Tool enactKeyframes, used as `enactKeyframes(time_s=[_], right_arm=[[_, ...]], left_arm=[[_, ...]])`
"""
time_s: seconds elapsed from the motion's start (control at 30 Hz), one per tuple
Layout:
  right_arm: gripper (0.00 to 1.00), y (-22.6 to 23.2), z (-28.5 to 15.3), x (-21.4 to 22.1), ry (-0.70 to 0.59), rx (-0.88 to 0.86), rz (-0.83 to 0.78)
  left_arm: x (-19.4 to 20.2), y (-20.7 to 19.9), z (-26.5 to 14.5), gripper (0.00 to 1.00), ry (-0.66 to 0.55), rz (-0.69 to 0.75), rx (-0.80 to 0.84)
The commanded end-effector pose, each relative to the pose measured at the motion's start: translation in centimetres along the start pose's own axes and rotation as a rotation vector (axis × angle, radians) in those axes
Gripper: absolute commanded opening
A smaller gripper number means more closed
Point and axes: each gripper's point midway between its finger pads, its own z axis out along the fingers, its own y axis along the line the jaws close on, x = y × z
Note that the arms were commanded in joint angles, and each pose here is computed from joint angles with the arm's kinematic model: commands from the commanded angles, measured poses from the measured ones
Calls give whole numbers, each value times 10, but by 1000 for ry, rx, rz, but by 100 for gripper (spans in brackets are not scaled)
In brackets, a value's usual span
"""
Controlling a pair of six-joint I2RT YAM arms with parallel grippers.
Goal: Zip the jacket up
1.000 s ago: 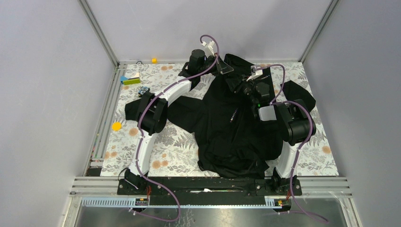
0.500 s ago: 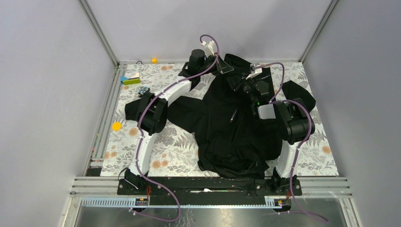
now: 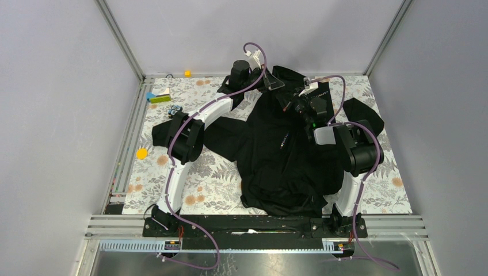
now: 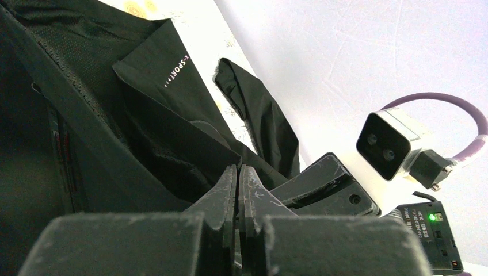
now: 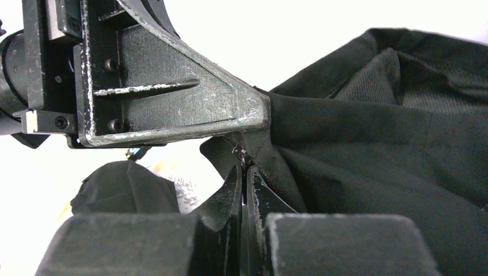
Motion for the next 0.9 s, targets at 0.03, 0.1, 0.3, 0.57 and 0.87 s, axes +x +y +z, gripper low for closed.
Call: enactKeyframes(time_s=[0.03, 0.1, 0.3, 0.57, 0.87], right_arm=[[0, -15, -7, 1, 116, 143, 101], [0, -17, -10, 10, 200, 169, 145], [0, -11, -27, 43, 420, 99, 250], [1, -6, -44, 44, 566, -114, 253], [21, 4, -27, 8, 371, -172, 179]], left_arm=[[-53, -48, -9, 0, -109, 65, 99], [-58, -44, -12, 0, -117, 80, 63], [-66, -45, -23, 0, -119, 134, 22], [-65, -41, -27, 0, -99, 189, -8], [-54, -40, -19, 0, -74, 132, 12]])
